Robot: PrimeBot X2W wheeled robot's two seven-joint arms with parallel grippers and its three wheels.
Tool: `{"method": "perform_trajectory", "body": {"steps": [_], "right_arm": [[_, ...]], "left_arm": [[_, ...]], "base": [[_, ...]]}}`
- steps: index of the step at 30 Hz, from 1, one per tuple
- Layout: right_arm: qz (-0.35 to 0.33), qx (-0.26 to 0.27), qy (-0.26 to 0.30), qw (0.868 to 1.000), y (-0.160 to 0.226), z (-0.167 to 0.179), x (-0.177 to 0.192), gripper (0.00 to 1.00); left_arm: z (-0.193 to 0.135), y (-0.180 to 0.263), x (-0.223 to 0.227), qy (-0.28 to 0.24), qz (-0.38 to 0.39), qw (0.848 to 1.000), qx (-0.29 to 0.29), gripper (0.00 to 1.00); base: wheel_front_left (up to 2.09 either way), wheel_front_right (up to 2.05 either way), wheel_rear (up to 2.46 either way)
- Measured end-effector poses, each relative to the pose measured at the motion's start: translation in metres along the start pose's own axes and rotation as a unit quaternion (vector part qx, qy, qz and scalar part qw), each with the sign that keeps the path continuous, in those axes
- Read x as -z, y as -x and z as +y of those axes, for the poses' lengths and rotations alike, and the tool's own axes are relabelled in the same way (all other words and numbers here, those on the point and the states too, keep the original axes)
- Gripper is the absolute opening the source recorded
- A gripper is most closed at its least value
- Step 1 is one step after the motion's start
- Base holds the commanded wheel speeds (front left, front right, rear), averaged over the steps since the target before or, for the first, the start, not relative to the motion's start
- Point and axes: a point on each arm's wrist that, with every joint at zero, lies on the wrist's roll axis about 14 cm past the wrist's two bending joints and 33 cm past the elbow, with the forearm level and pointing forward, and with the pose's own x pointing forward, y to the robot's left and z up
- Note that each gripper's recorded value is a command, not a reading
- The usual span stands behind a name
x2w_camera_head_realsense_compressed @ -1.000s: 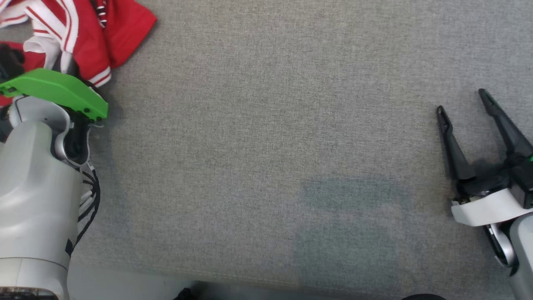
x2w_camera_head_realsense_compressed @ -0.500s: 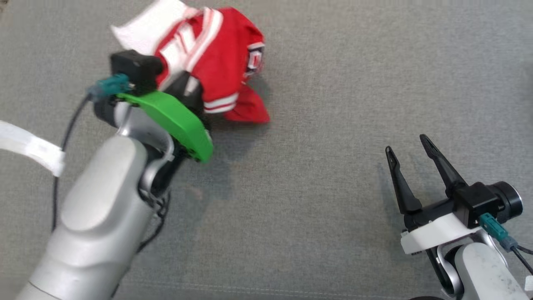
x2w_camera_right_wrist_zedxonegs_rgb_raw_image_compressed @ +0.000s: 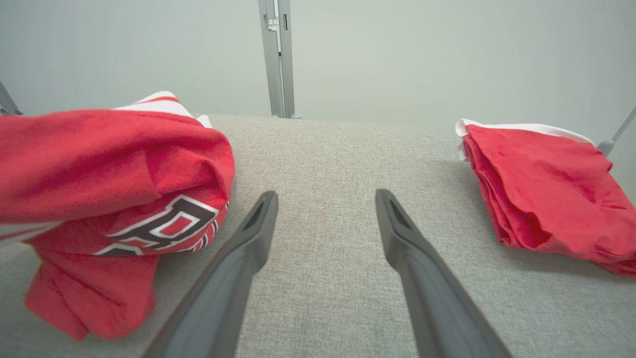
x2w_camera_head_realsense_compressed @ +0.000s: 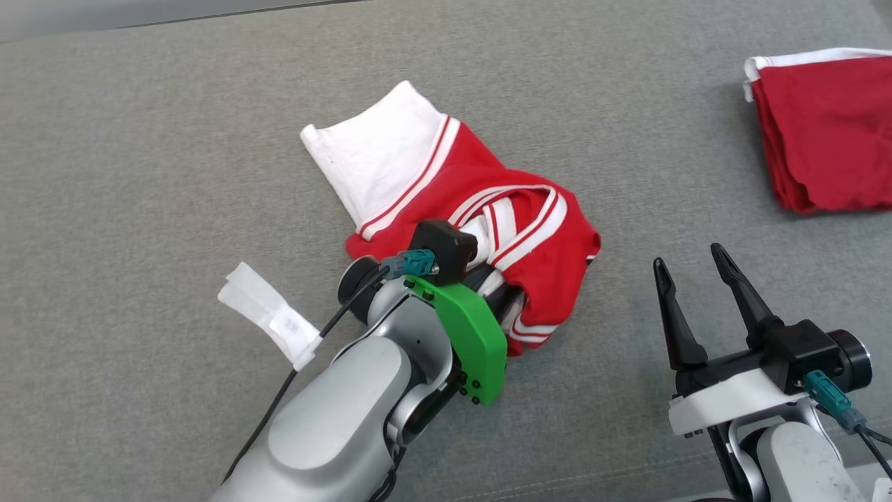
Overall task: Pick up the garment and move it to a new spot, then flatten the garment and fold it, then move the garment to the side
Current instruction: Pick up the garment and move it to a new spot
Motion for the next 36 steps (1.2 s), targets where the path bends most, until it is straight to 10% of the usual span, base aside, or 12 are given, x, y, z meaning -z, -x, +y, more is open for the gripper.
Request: {"method": "perform_trajectory", "body": {"steps": [6, 7, 8, 9, 19, 36], "right_arm": [[0.007, 0.042, 0.003, 0.999, 0.018, -0.021, 0.000, 1.00], [0.008, 0.047, 0.003, 0.999, 0.021, -0.023, 0.001, 1.00], [0.009, 0.052, 0.003, 0.999, 0.024, -0.025, 0.001, 1.00], [0.011, 0.056, 0.003, 0.998, 0.026, -0.027, 0.002, 1.00], [0.015, 0.080, 0.001, 0.997, 0.054, -0.034, 0.001, 1.00], [-0.015, 0.064, 0.012, 0.998, 0.083, -0.022, -0.019, 1.00]], "left_arm": [[0.012, -0.014, 0.056, 0.006, 0.064, 0.998, -0.022, 0.00], [0.014, -0.015, 0.063, 0.007, 0.072, 0.997, -0.026, 0.16], [0.014, -0.016, 0.070, 0.008, 0.079, 0.997, -0.027, 0.71], [0.013, -0.017, 0.075, 0.010, 0.082, 0.996, -0.025, 1.00], [-0.032, -0.002, 0.054, 0.091, -0.009, 0.996, 0.006, 1.00], [0.075, 0.171, 0.019, 0.009, -0.163, 0.944, -0.287, 1.00]], "base": [[0.00, 0.00, 0.00], [0.00, 0.00, 0.00], [0.00, 0.00, 0.00], [0.00, 0.00, 0.00], [0.00, 0.00, 0.00], [0.00, 0.00, 0.00]]}}
